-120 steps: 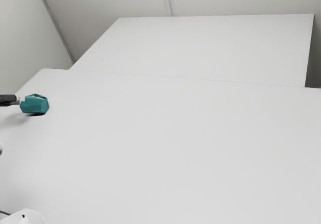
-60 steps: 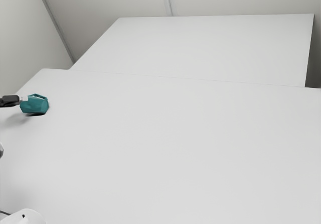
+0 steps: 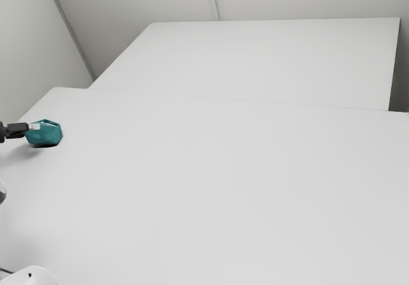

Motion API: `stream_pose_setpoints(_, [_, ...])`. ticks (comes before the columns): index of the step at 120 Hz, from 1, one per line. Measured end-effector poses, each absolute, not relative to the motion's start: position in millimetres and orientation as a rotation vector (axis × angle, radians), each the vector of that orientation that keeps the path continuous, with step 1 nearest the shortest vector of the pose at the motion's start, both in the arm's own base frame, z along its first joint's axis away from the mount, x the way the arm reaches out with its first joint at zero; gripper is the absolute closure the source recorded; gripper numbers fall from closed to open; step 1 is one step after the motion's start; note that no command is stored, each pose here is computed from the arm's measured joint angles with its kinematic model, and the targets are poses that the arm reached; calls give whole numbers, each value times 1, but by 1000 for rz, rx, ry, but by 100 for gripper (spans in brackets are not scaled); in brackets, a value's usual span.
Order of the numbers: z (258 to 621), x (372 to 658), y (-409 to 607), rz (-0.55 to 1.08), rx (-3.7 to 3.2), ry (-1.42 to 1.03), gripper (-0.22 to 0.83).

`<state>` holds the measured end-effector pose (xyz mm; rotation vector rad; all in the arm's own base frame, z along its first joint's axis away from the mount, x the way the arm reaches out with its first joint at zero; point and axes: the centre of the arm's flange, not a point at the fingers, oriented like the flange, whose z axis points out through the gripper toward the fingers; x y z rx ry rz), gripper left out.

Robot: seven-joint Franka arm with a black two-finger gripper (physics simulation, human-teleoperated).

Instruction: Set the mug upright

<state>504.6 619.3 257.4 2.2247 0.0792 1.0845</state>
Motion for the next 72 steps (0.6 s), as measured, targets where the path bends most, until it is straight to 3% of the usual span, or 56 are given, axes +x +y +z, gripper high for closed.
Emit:
stream_pose_setpoints(28, [254,507,617,1084,2213,78,5])
stream_pose_setpoints(72, [254,508,616,1086,2211,77,30])
